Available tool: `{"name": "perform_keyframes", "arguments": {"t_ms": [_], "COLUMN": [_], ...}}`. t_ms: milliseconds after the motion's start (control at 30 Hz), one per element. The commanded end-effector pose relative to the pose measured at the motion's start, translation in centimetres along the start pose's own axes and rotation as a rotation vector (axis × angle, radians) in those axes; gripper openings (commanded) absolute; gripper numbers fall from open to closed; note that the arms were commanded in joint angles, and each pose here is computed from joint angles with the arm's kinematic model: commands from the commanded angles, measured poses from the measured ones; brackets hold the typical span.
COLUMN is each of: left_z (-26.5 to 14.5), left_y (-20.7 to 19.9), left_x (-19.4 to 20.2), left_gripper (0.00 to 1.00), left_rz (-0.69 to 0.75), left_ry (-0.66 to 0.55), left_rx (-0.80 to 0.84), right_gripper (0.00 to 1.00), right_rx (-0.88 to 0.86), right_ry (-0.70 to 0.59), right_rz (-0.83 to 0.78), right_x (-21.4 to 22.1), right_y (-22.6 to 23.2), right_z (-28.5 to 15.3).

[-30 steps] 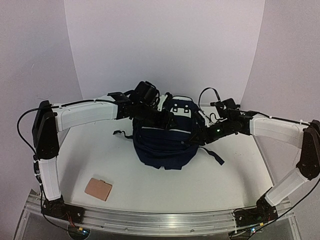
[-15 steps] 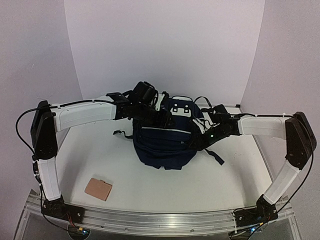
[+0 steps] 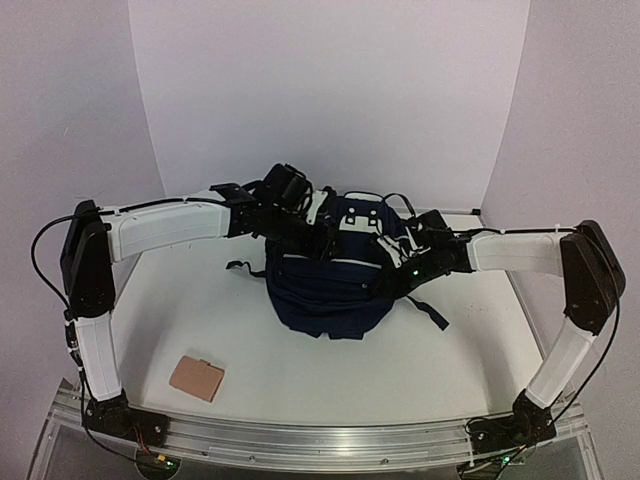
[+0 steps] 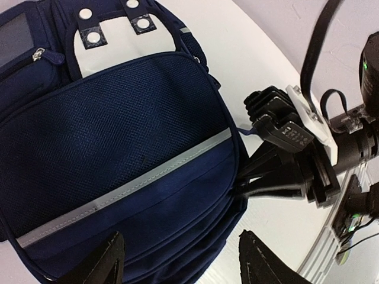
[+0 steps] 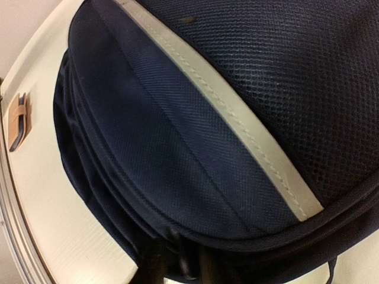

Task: Pack the student bag
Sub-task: Zip the student bag at the center of the board.

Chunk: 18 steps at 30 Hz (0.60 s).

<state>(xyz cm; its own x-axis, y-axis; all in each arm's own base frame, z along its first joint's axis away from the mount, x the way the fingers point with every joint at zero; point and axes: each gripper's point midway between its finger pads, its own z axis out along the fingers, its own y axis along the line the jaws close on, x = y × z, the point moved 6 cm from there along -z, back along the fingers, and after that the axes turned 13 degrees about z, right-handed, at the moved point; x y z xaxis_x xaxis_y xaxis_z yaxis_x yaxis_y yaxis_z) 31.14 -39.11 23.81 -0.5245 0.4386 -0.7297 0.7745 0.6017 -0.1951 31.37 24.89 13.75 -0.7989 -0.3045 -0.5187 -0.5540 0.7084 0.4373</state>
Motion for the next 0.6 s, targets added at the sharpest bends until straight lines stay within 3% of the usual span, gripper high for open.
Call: {"name": "perform_keyframes", "arguments": {"t_ms": [0,67,233,567], "left_z": [-1.3,-1.1,0.5,5.8], "left_y": [-0.3,-0.5,-0.2,-0.5], "left_x": [0.4,1.2,2.5,4.1], "left_gripper": [0.66,0.66,0.65,0.66], "left_rz": [0.200,0.326,0.576,0.902], "left_ry": [0.004,0.016,0.042,0.112], "left_rx": [0.049,0.067,0.049,-0.031], "right_gripper": [0.07,0.01,0.00,0.00], "right_rx": [0.033,0.034,0.027,-0.001], "right_ry": [-0.026,-0.032,-0.059,-0.070], "right_rz": [-0.032,-0.034,-0.011,0.032], "right_x": [-0.9,-1.0,-1.6,-1.6], "right_y": [-0.1,0.1,0.6,1.4], "right_z": [0.1,-0.2,-1.2,-2.4]}}
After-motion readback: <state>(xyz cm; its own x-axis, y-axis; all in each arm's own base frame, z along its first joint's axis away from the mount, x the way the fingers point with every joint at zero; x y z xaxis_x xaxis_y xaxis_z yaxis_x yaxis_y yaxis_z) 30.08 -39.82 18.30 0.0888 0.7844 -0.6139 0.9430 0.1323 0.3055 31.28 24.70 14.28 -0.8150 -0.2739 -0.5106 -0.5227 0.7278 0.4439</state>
